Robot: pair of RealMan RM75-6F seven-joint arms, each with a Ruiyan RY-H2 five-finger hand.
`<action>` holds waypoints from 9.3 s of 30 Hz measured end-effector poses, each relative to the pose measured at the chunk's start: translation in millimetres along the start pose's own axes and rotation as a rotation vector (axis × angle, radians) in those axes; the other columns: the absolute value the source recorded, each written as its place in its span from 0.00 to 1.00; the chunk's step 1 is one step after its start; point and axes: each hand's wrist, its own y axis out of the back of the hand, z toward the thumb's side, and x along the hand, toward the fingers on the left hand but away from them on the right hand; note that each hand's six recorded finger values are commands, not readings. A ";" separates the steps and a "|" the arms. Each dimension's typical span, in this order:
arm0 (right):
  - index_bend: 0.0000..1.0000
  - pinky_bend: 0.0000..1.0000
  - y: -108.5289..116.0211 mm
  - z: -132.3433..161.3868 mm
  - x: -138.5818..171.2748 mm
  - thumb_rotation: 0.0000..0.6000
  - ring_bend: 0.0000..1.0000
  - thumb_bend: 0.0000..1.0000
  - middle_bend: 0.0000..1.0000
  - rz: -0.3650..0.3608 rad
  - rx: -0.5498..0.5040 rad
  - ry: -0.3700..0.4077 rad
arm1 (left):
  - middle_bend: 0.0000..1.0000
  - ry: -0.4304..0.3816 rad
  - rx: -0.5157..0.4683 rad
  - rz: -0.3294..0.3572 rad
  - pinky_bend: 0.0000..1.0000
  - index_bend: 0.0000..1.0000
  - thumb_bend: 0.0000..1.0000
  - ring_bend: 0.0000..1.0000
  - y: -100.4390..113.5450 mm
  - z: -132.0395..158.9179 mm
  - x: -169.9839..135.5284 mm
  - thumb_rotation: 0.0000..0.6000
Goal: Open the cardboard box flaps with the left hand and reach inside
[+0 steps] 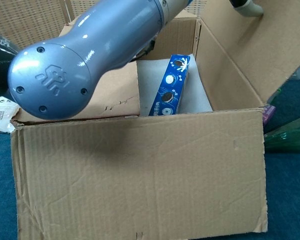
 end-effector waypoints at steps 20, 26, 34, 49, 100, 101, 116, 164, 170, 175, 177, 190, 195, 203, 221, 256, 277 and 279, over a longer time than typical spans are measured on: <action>0.00 0.00 1.4 -0.2 1.5 1.00 0.00 0.00 0.00 -0.002 -0.008 0.003 | 0.00 0.003 0.030 -0.110 0.04 0.00 0.09 0.00 -12.0 -16.6 -15.9 1.00; 0.00 0.00 0.3 0.4 0.9 1.00 0.00 0.00 0.00 -0.001 -0.001 0.002 | 0.00 0.019 0.093 -0.202 0.04 0.00 0.09 0.00 -0.8 -44.5 -35.7 1.00; 0.00 0.00 -1.5 1.0 0.8 1.00 0.00 0.00 0.00 0.000 0.008 0.001 | 0.00 0.000 0.199 -0.266 0.04 0.00 0.09 0.00 15.2 -71.7 -58.8 1.00; 0.00 0.00 -5.3 4.2 1.8 1.00 0.00 0.00 0.00 0.000 0.028 0.006 | 0.00 0.018 0.269 -0.488 0.06 0.00 0.09 0.00 43.1 -98.2 -99.7 1.00; 0.00 0.00 -2.7 4.7 3.9 1.00 0.00 0.00 0.00 -0.007 0.021 0.012 | 0.38 0.226 0.229 -0.568 0.28 0.66 0.00 0.20 4.7 -70.3 -76.0 1.00; 0.00 0.00 -2.6 4.8 4.0 1.00 0.00 0.00 0.00 -0.007 0.021 0.013 | 0.38 0.232 0.237 -0.568 0.28 0.66 0.00 0.19 4.5 -70.9 -76.2 0.99; 0.00 0.00 -3.6 5.9 4.6 1.00 0.00 0.00 0.00 -0.003 0.022 0.017 | 0.36 0.199 0.255 -0.540 0.15 0.70 0.00 0.14 1.7 -63.8 -76.3 0.62; 0.00 0.00 -5.2 7.5 5.2 1.00 0.00 0.00 0.00 -0.001 0.032 0.019 | 0.32 0.186 0.381 -0.567 0.13 0.74 0.00 0.11 53.4 -96.2 -105.8 0.57; 0.00 0.00 -7.5 10.2 6.0 1.00 0.00 0.00 0.00 0.003 0.040 0.025 | 0.25 0.197 0.361 -0.539 0.13 0.68 0.00 0.09 62.3 -100.2 -106.3 0.56; 0.00 0.00 -7.2 8.8 5.4 1.00 0.00 0.00 0.00 0.000 0.037 0.018 | 0.19 0.181 0.334 -0.534 0.11 0.55 0.00 0.05 52.4 -98.1 -102.1 0.55; 0.00 0.00 -6.9 8.0 4.9 1.00 0.00 0.00 0.00 0.000 0.037 0.016 | 0.12 0.179 0.325 -0.546 0.08 0.49 0.00 0.01 47.7 -96.5 -102.0 0.53; 0.00 0.00 -3.9 5.5 3.8 1.00 0.00 0.00 0.00 -0.004 0.026 0.012 | 0.10 0.144 0.324 -0.657 0.04 0.39 0.00 0.00 17.9 -91.4 -101.1 0.49; 0.00 0.00 -3.8 5.1 3.6 1.00 0.00 0.00 0.00 -0.006 0.027 0.009 | 0.14 0.107 0.339 -0.670 0.04 0.39 0.00 0.00 13.0 -90.2 -96.6 0.50; 0.00 0.00 -3.9 4.5 2.9 1.00 0.00 0.00 0.00 -0.006 0.028 0.008 | 0.25 0.039 0.344 -0.663 0.11 0.42 0.00 0.05 12.9 -86.5 -94.0 0.49; 0.00 0.00 -3.2 5.3 3.7 1.00 0.00 0.00 0.00 -0.014 0.029 0.008 | 0.42 0.017 0.277 -0.654 0.21 0.70 0.00 0.18 10.8 -86.3 -95.8 0.50; 0.00 0.00 -2.1 4.1 3.5 1.00 0.00 0.00 0.00 -0.013 0.023 0.005 | 0.31 0.091 0.305 -0.586 0.07 0.76 0.00 0.08 1.7 -92.1 -86.9 0.37; 0.00 0.00 -0.4 4.4 4.2 1.00 0.00 0.00 0.00 -0.017 0.019 0.006 | 0.30 0.087 0.351 -0.576 0.09 0.76 0.00 0.08 10.7 -95.8 -86.0 0.37; 0.00 0.00 -0.9 4.1 4.0 1.00 0.00 0.00 0.00 -0.015 0.020 0.005 | 0.29 0.076 0.335 -0.542 0.09 0.75 0.00 0.08 15.3 -91.9 -80.9 0.37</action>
